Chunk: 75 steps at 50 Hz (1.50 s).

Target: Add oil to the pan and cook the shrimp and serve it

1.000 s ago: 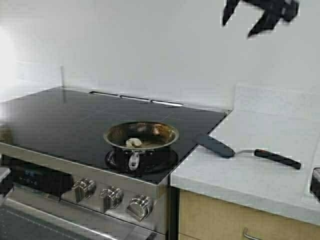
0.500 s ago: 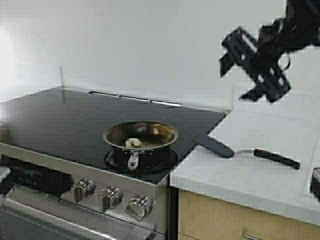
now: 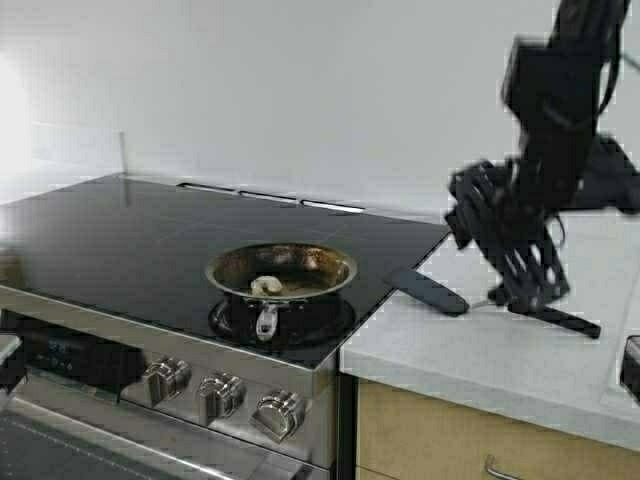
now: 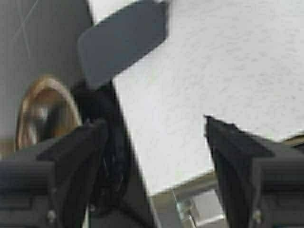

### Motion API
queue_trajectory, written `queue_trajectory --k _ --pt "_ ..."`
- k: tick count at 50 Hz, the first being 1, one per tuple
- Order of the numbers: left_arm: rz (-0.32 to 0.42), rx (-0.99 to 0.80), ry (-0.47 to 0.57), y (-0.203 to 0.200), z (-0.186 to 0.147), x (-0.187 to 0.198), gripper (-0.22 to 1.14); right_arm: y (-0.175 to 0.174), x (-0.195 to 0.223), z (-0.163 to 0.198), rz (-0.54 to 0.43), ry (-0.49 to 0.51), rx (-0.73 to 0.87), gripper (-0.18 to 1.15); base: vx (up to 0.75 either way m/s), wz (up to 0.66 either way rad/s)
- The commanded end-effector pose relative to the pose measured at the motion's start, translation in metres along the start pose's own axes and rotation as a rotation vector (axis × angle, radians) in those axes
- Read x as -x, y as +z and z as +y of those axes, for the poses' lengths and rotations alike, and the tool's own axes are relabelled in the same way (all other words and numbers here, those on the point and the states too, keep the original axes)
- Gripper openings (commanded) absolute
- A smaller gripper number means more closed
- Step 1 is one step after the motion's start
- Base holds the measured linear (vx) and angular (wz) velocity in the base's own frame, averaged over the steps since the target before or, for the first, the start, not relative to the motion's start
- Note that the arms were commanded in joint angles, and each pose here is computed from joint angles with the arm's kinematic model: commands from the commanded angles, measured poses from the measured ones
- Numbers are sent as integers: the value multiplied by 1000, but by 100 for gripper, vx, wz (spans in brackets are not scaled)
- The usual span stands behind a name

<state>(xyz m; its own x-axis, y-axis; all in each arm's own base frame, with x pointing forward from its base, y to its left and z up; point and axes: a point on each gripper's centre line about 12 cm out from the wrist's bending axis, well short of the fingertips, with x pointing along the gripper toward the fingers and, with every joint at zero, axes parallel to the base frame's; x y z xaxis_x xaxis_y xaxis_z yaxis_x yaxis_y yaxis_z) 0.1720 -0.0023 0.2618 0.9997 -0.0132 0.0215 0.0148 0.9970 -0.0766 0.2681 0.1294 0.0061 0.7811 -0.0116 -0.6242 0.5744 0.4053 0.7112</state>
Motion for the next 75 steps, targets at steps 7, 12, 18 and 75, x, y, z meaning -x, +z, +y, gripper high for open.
queue_trajectory --k 7,12,18,75 --pt "-9 3 0 4 0 -1 3 -5 -31 -12 3 9 -41 94 0 0" --pt "-9 3 0 4 0 -1 3 -3 -43 -11 7 14 -62 94 0 0" --pt "-9 3 0 4 0 -1 3 2 -51 -11 -9 9 -136 94 0 0" --pt "-11 25 -1 5 0 -2 3 30 -158 -3 -12 33 -302 94 0 0"
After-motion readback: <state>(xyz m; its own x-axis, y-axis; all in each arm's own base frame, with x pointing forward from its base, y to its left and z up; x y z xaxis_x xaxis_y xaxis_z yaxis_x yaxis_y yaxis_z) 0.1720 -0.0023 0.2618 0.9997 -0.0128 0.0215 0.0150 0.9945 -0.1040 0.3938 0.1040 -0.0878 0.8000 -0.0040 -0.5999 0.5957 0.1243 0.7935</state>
